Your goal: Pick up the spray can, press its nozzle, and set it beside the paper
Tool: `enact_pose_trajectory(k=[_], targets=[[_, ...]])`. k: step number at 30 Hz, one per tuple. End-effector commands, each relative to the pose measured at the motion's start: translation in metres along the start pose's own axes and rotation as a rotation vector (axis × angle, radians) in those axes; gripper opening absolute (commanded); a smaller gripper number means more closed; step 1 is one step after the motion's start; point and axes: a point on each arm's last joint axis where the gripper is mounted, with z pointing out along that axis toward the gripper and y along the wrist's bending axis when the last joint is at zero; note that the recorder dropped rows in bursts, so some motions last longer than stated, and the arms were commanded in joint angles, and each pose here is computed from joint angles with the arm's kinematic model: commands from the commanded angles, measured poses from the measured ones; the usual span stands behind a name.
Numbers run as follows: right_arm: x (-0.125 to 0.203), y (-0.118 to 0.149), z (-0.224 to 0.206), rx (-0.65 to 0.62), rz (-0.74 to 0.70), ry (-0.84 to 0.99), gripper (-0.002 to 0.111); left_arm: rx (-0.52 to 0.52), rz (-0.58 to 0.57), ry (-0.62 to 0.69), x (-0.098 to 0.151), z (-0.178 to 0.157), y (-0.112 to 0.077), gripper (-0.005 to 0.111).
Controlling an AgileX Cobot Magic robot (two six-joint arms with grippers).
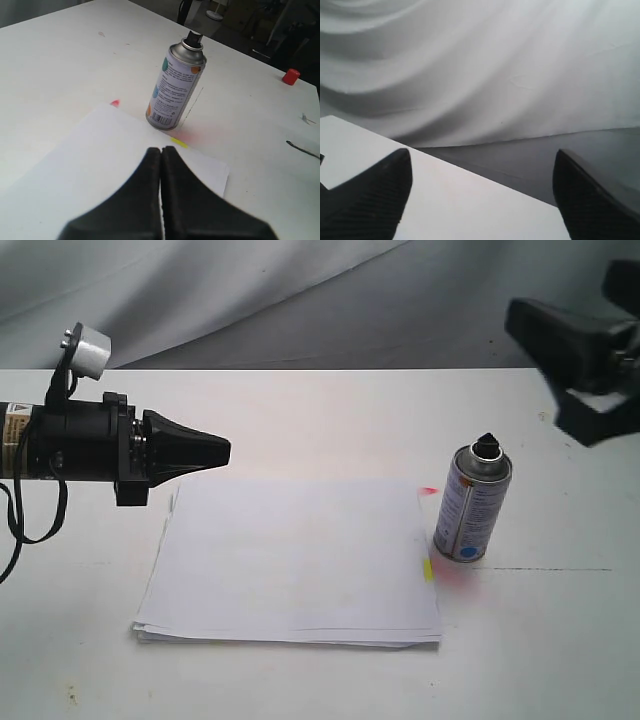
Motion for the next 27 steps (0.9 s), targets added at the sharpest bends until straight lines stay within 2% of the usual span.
enact_pose_trajectory(k=[1, 4, 11, 16, 20, 27], targets=[[-0.025, 0.005, -0.064, 0.031, 0.064, -0.058, 0.067, 0.023, 0.007, -0.031, -0.003, -0.001, -0.003, 0.000], [-0.033, 0.004, -0.105, 0.036, 0.132, -0.121, 0.064, 0.021, 0.007, -0.035, -0.003, -0.001, -0.003, 0.000], [-0.017, -0.001, -0.178, 0.082, 0.249, -0.129, 0.049, 0.021, 0.010, -0.035, -0.003, -0.001, -0.003, 0.000], [-0.008, 0.004, -0.180, 0.040, 0.353, -0.048, 0.021, 0.021, 0.011, -0.036, -0.003, -0.001, -0.003, 0.000], [0.000, 0.005, -0.171, 0.042, 0.351, -0.012, 0.000, 0.020, 0.012, -0.033, -0.003, -0.001, -0.004, 0.000], [0.017, 0.007, -0.155, 0.037, 0.270, -0.112, 0.000, 0.019, 0.024, -0.035, -0.003, -0.001, -0.003, 0.000]])
